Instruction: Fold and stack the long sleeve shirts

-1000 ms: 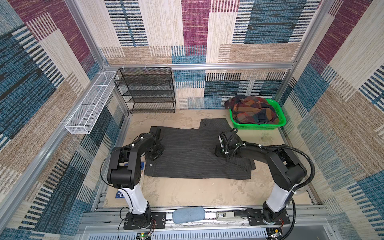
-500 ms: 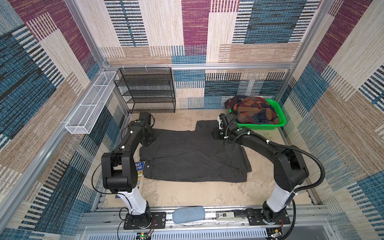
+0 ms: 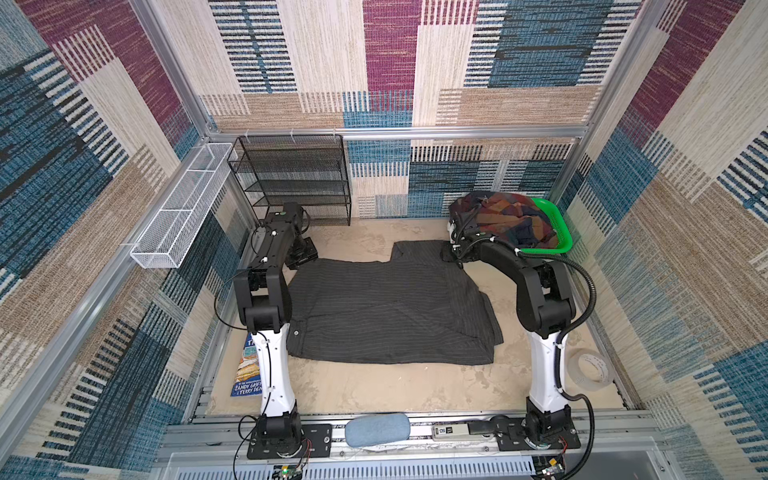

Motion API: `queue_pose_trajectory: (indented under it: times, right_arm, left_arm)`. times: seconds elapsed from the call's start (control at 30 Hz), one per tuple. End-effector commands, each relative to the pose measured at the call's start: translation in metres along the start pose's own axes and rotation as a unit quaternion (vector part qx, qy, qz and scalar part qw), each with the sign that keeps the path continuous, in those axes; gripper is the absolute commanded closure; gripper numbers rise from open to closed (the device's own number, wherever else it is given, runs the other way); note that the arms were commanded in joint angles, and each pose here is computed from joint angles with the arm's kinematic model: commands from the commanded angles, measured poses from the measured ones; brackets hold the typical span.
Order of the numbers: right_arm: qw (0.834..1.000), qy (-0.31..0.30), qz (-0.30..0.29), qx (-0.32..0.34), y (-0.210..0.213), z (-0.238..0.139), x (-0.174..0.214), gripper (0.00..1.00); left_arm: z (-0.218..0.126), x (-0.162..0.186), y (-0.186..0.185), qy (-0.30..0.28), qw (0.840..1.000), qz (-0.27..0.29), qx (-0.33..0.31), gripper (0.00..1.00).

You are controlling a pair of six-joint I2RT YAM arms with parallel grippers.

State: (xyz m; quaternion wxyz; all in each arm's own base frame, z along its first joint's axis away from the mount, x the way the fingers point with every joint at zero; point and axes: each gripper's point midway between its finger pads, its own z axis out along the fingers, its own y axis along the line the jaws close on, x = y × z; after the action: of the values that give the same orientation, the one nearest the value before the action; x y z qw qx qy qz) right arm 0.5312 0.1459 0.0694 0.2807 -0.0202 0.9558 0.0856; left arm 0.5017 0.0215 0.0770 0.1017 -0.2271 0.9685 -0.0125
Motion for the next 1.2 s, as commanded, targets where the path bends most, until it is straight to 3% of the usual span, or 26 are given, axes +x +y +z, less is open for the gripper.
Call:
queue_pose_trajectory:
  times: [0.0,0.2,0.57,0.87,1.17]
  right_arm:
    - [1.000,0.005,-0.007,0.013,-0.010,0.006,0.006,0.47]
    - [1.000,0.014,0.004,0.027,-0.025,0.017,0.017,0.41]
    - [0.999,0.034,0.014,0.011,-0.025,0.037,0.036,0.43]
    - [0.999,0.038,0.013,-0.003,-0.021,0.033,0.045,0.54]
    - [0.999,0.035,0.010,-0.018,-0.016,0.025,0.044,0.60]
  left_arm:
    - [0.009,0.006,0.004,0.021,0.999,0.029,-0.013,0.43]
    - [0.022,-0.002,0.010,0.012,0.999,0.028,-0.038,0.42]
    - [0.011,-0.009,0.020,-0.012,0.998,0.018,-0.060,0.43]
    - [0.020,-0.029,0.017,-0.021,0.999,0.007,-0.038,0.44]
    - [0.045,-0.058,-0.023,-0.038,0.997,-0.044,0.050,0.44]
